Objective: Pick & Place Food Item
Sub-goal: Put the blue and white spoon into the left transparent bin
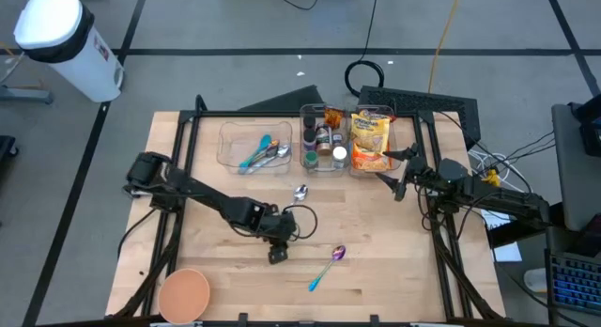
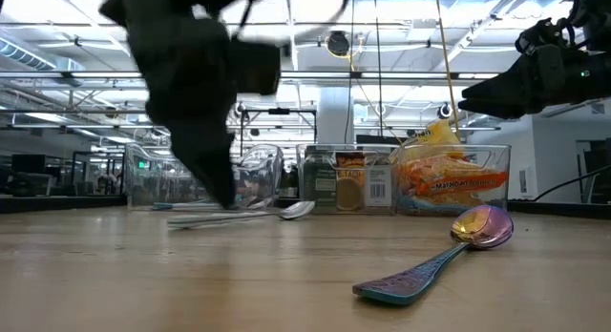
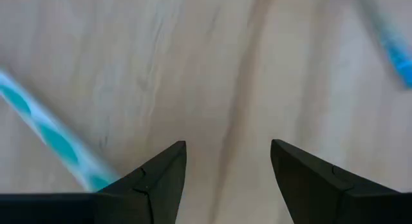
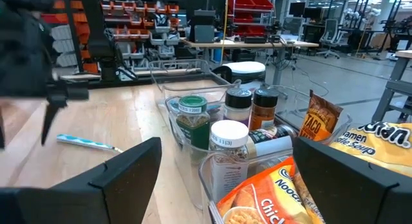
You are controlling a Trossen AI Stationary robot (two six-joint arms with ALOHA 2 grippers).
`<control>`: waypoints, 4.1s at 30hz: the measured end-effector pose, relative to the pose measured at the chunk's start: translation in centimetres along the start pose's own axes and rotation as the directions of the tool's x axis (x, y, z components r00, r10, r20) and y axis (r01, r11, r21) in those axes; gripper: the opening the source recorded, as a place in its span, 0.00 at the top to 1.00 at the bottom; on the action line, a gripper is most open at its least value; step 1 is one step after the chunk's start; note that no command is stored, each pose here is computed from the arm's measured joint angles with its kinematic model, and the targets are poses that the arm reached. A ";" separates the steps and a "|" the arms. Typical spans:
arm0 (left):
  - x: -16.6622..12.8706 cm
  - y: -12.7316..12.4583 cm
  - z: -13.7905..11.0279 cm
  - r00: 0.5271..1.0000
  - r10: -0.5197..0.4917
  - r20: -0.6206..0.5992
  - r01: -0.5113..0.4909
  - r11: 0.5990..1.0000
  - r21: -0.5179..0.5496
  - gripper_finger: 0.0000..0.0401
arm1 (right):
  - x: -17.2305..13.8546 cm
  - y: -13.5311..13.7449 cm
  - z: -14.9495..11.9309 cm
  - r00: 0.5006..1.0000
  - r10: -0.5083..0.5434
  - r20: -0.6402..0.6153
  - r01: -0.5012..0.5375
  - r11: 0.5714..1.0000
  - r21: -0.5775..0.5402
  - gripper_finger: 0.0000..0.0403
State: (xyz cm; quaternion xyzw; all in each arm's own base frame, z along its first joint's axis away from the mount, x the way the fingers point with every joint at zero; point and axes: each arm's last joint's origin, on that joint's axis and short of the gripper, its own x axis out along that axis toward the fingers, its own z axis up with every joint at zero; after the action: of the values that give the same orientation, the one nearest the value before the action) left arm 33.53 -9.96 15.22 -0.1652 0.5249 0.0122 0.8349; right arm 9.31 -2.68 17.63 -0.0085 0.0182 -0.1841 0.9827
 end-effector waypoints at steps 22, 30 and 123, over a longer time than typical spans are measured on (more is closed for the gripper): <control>-4.7 2.3 2.3 0.884 0.358 0.300 -0.359 0.932 -0.054 0.42 | 0.0 0.0 0.0 1.000 -0.001 0.000 0.001 1.000 0.000 0.14; -3.4 5.5 1.5 0.870 0.407 0.279 -0.382 0.913 -0.140 0.42 | 0.0 0.0 0.0 1.000 -0.001 0.000 0.001 1.000 0.000 0.14; -0.4 5.8 0.2 0.897 0.237 0.374 -0.211 0.971 -0.109 0.96 | 0.0 0.0 0.0 1.000 -0.001 0.000 0.001 1.000 0.000 0.14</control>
State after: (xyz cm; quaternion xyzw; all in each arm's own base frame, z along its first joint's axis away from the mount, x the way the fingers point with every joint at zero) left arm 32.43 -4.37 14.18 -0.1254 0.3657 0.1575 0.9087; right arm 9.31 -2.69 17.62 -0.0085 0.0183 -0.1845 0.9826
